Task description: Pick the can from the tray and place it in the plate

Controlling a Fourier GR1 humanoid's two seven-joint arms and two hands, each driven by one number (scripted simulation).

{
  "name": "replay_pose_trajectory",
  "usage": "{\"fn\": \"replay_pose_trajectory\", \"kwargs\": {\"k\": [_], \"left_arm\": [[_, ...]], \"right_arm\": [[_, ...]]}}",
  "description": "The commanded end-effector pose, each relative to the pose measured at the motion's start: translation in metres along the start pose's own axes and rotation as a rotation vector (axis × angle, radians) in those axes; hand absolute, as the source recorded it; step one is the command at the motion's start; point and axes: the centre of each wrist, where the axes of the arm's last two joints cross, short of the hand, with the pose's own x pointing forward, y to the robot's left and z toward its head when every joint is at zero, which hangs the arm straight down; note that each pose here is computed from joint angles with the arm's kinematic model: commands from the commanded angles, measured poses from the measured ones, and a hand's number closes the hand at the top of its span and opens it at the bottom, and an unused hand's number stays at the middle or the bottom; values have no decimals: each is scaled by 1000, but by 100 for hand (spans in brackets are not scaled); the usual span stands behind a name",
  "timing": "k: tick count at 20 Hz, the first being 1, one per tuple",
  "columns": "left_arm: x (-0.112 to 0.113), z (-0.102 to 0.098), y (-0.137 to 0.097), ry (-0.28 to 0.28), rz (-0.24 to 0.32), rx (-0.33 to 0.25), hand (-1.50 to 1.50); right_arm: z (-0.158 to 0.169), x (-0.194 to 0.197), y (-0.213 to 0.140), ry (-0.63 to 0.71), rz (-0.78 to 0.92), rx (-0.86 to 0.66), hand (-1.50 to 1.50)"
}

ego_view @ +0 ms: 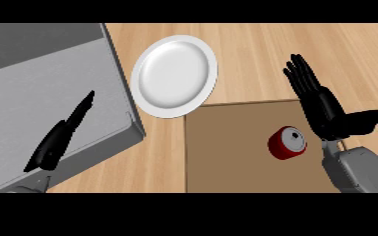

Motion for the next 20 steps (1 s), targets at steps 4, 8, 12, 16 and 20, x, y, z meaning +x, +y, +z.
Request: {"fn": "replay_pose_trajectory", "kwargs": {"k": [4, 8, 12, 16, 20], "left_arm": [[-12, 7, 19, 14, -23, 209, 0], [-25, 23, 22, 69, 33, 282, 0], [-37, 33, 19, 97, 45, 297, 0], [-33, 33, 24, 69, 45, 288, 0], [-28, 28, 29, 74, 45, 292, 0]], "right_arm": [[-3, 36, 6, -23, -399, 99, -150], [-1, 67, -43, -84, -60, -202, -150], [43, 52, -11, -214, -215, -327, -150], [78, 50, -14, -237, -253, -362, -150], [102, 76, -12, -177, -183, -179, -150]]}}
